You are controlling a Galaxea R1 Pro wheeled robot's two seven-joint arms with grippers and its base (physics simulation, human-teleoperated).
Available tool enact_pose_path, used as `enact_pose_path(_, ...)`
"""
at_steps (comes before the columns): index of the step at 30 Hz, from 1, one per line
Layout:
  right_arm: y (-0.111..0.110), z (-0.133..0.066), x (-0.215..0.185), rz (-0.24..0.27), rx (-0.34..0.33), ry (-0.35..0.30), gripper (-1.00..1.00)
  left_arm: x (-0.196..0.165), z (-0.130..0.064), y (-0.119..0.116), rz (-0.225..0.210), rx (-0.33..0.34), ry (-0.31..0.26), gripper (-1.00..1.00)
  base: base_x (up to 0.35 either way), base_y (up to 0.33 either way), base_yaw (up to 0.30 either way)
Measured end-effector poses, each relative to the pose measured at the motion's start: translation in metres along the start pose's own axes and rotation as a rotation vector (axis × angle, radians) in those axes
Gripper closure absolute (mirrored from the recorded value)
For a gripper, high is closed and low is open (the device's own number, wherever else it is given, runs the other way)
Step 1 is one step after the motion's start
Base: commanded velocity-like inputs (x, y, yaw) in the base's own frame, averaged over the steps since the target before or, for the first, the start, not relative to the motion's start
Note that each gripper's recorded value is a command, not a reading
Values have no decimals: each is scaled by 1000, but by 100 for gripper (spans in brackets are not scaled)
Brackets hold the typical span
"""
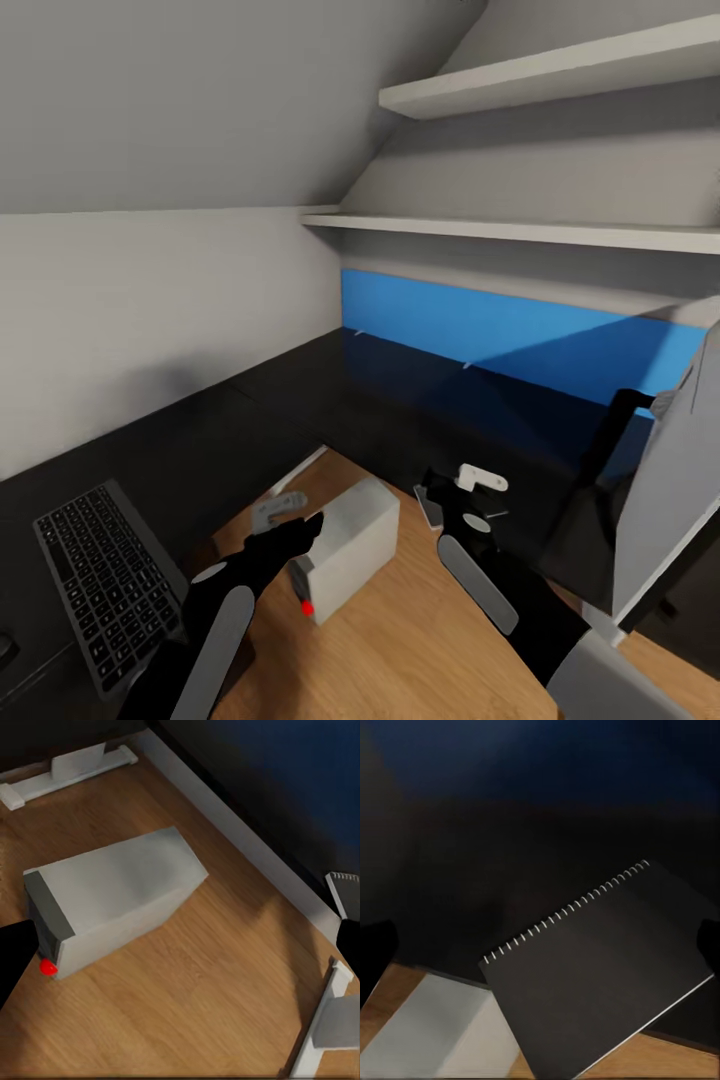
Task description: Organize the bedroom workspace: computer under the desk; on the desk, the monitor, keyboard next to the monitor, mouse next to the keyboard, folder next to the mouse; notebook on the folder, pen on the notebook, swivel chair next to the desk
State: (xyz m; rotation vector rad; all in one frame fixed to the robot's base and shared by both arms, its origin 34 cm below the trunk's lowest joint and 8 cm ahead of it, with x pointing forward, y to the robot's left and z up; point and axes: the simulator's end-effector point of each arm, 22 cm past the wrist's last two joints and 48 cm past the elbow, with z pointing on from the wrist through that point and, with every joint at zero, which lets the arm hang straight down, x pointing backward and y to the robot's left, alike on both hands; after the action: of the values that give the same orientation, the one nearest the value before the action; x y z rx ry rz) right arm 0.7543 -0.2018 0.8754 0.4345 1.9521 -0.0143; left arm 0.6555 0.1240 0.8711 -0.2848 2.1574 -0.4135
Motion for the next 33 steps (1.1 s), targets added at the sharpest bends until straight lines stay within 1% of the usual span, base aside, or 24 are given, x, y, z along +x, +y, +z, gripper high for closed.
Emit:
enact_pose_path(3,1,-1,1,-4,-3,-1,-100,1,0,-3,6,4,1,-100,-54,0,0)
enact_pose_path(5,3,-1,1,-7,-6,-1,-100,5,-1,-11,22,19,6,-100,-22,0,0)
enact_pose_path(6,5,-2,2,-11,-12,-1,-100,9,-2,-21,38,35,11,-100,-12,0,0)
enact_pose_path(8,10,-4,4,-15,-21,1,-100,10,-2,-25,46,42,12,-100,-9,0,0)
enact_pose_path(10,17,-6,9,-15,-33,5,-100,12,-2,-27,50,46,12,-100,-5,0,0)
enact_pose_path(11,25,-8,13,-10,-45,10,-100,14,-1,-27,52,47,12,-100,-3,0,0)
enact_pose_path(15,37,-11,22,6,-63,16,-100,18,2,-25,53,46,9,-100,-2,0,0)
enact_pose_path(16,43,-12,24,27,-72,14,-100,18,3,-24,52,45,6,-100,0,0,0)
enact_pose_path(17,44,-12,26,36,-75,14,-100,19,3,-23,52,44,5,-100,0,0,0)
enact_pose_path(18,47,-13,31,65,-90,24,-100,20,4,-22,52,44,4,-100,0,0,0)
enact_pose_path(21,61,-14,48,159,-165,75,-100,23,7,-19,51,40,3,-100,0,0,0)
enact_pose_path(22,66,-14,56,195,-206,100,-100,24,8,-18,51,39,2,-100,0,0,0)
enact_pose_path(23,67,-14,59,205,-217,108,-100,25,9,-18,51,39,2,-100,0,0,0)
enact_pose_path(27,66,-10,76,246,-250,149,-100,30,12,-13,50,35,2,-100,0,0,0)
enact_pose_path(28,61,-5,94,330,-277,221,-100,25,15,2,28,5,-5,-100,0,0,0)
enact_pose_path(31,56,0,103,363,-281,241,-100,27,18,9,17,-3,-9,-100,0,0,0)
enact_pose_path(32,52,2,105,393,-279,256,-100,27,19,12,13,-7,-10,-100,0,0,0)
enact_pose_path(33,50,4,106,406,-277,259,-100,28,20,13,11,-8,-11,-100,0,0,0)
